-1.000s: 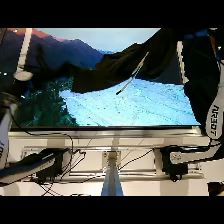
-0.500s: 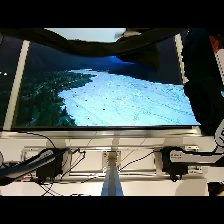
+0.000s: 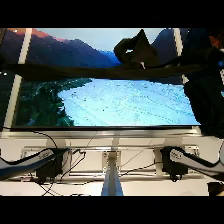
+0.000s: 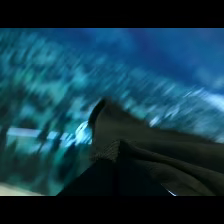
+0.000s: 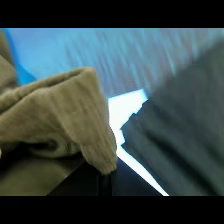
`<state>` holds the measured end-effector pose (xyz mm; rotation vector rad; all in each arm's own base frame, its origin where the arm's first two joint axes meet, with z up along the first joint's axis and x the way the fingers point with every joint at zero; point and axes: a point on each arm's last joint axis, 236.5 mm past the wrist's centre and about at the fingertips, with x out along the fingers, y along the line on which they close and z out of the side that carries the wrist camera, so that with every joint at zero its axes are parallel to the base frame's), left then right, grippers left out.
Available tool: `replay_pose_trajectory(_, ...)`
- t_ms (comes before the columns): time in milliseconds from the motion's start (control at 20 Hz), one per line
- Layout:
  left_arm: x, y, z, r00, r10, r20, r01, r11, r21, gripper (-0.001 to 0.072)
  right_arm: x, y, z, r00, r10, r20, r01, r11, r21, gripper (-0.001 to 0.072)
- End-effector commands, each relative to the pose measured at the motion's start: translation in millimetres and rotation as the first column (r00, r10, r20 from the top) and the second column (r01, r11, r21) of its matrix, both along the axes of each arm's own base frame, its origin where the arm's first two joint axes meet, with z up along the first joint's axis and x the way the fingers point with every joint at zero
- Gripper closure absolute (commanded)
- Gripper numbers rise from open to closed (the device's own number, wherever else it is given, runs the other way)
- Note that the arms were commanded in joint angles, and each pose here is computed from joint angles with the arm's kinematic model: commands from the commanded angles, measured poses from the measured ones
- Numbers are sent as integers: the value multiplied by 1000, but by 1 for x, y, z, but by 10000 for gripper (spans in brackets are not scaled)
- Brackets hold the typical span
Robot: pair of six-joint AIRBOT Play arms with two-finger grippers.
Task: Fold the clothes and pants, and hang the long-sleeved shirts on hangers.
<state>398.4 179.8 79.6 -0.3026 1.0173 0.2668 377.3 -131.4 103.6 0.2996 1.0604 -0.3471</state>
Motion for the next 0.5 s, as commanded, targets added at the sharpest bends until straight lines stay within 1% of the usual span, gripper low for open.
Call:
replay_pose_trajectory(0,-74,20,-74,954,50,-294,-46,999,21,688,-83,30,-67,991,-4,-131,12,998,58,686)
replay_pose_trajectory(50,-89,24,-84,938,53,-344,-44,998,34,688,-107,41,-81,987,1,-159,10,997,73,686)
replay_pose_trajectory(150,-122,41,-98,888,73,-454,-30,994,101,686,-152,58,-102,975,14,-221,7,995,95,685)
replay_pose_trajectory(250,-141,54,-102,855,96,-509,-25,989,144,686,-183,69,-114,961,23,-275,8,994,111,685)
replay_pose_trajectory(350,-148,59,-104,847,113,-519,-43,989,144,686,-205,77,-118,936,82,-342,-40,991,131,685)
replay_pose_trajectory(450,-155,67,-105,839,130,-529,-54,986,156,686,-222,83,-120,895,190,-404,-138,978,155,685)
